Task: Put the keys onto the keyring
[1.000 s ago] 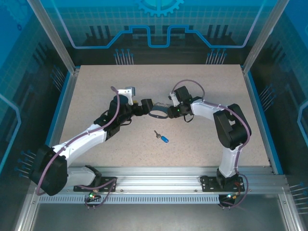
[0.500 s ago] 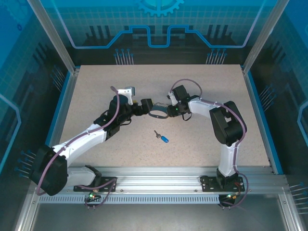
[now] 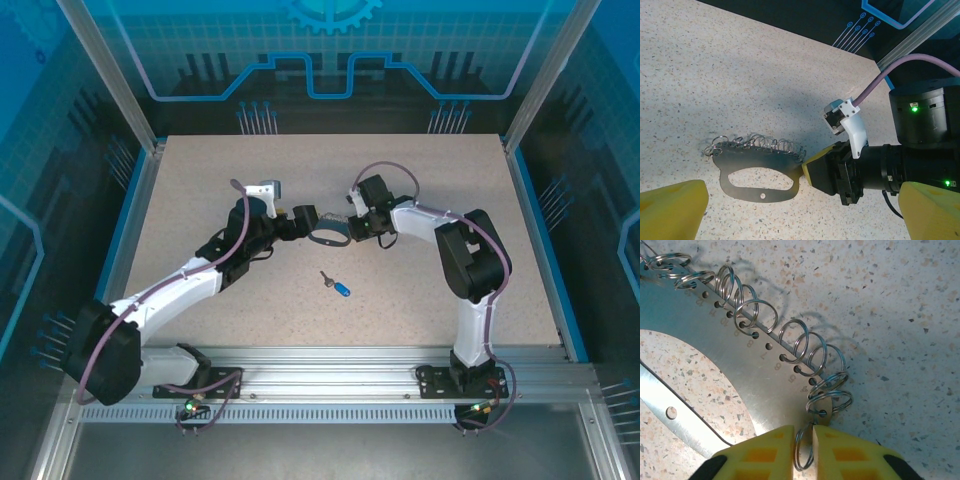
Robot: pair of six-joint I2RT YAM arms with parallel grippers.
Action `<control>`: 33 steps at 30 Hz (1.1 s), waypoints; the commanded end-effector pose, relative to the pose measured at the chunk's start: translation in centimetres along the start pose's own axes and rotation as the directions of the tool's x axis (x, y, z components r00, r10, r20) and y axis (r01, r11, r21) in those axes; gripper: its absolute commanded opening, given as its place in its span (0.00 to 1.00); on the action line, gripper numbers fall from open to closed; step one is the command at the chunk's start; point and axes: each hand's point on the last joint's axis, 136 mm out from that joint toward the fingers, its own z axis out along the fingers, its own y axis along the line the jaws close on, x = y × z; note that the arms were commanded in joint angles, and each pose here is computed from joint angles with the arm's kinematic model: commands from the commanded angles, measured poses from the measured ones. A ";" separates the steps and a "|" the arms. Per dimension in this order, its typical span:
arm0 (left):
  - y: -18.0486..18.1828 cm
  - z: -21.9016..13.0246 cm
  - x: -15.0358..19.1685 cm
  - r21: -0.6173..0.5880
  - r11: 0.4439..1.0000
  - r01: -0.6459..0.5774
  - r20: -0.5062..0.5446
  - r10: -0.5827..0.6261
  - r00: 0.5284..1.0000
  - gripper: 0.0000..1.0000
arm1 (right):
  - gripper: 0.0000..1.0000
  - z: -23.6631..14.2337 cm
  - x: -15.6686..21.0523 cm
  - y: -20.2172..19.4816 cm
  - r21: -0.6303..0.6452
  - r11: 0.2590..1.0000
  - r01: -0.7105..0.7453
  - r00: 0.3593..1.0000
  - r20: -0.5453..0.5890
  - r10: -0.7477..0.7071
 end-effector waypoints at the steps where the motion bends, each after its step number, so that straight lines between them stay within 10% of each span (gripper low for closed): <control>1: 0.0 0.2 -0.3 0.006 1.000 -0.024 0.009 0.024 1.000 0.99 | 0.16 0.3 0.0 -0.4 0.008 1.000 0.003 1.000 -0.019 -0.003; 33: -0.2 0.4 -0.5 0.012 1.000 -0.024 0.011 0.024 1.000 0.99 | 0.20 1.0 0.9 -1.2 -0.006 1.000 -0.027 0.999 -0.034 0.026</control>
